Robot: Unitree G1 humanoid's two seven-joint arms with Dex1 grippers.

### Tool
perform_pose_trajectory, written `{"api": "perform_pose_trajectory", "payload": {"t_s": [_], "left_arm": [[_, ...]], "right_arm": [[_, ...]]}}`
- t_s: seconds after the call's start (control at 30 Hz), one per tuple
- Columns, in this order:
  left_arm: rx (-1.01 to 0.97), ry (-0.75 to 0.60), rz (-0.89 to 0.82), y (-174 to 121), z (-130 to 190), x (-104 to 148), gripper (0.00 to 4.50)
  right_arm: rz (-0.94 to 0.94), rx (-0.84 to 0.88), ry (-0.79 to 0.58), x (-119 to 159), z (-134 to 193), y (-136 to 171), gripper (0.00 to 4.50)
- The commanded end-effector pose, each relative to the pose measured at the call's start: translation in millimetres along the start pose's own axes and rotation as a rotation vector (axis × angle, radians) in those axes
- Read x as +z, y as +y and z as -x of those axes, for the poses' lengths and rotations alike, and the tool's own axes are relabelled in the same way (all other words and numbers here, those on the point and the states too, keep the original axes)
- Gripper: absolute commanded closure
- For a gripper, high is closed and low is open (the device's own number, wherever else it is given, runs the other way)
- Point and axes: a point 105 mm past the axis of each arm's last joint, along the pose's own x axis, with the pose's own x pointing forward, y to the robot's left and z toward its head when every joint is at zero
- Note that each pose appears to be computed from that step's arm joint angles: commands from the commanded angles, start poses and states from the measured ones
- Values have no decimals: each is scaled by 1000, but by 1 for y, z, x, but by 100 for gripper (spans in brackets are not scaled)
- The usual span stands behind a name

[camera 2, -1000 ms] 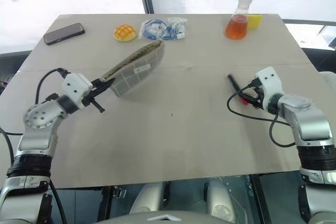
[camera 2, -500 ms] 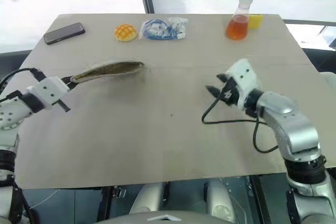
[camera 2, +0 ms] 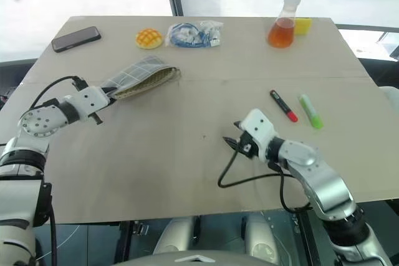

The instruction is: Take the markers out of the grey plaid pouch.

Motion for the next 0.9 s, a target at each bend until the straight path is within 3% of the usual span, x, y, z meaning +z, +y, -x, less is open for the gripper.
{"api": "perform_pose_trajectory", "payload": {"t_s": [0.03, 0.17, 0.23, 0.33, 0.37, 0.43, 0.63, 0.9], "left_arm": [[-10, -163, 242, 3, 21, 13, 218], [-199, -296, 482, -36, 45, 48, 218], [-281, -327, 619, -63, 55, 70, 215], [-339, -330, 718, -86, 58, 90, 129], [-332, -320, 729, -89, 56, 91, 79], [-322, -297, 734, -93, 50, 94, 5], [-327, -271, 735, -102, 45, 96, 5], [-324, -275, 746, -105, 42, 97, 5]], "right_arm": [[39, -45, -43, 5, 18, 1, 193], [-3, -163, -9, -5, 43, -15, 193], [-26, -231, 43, -22, 65, -16, 142], [-49, -294, 93, -38, 88, -9, 20], [-54, -307, 94, -39, 91, -7, 0], [-74, -298, 110, -43, 97, 2, 0], [-79, -334, 159, -54, 109, 6, 0], [-90, -336, 137, -48, 107, 3, 0]]}}
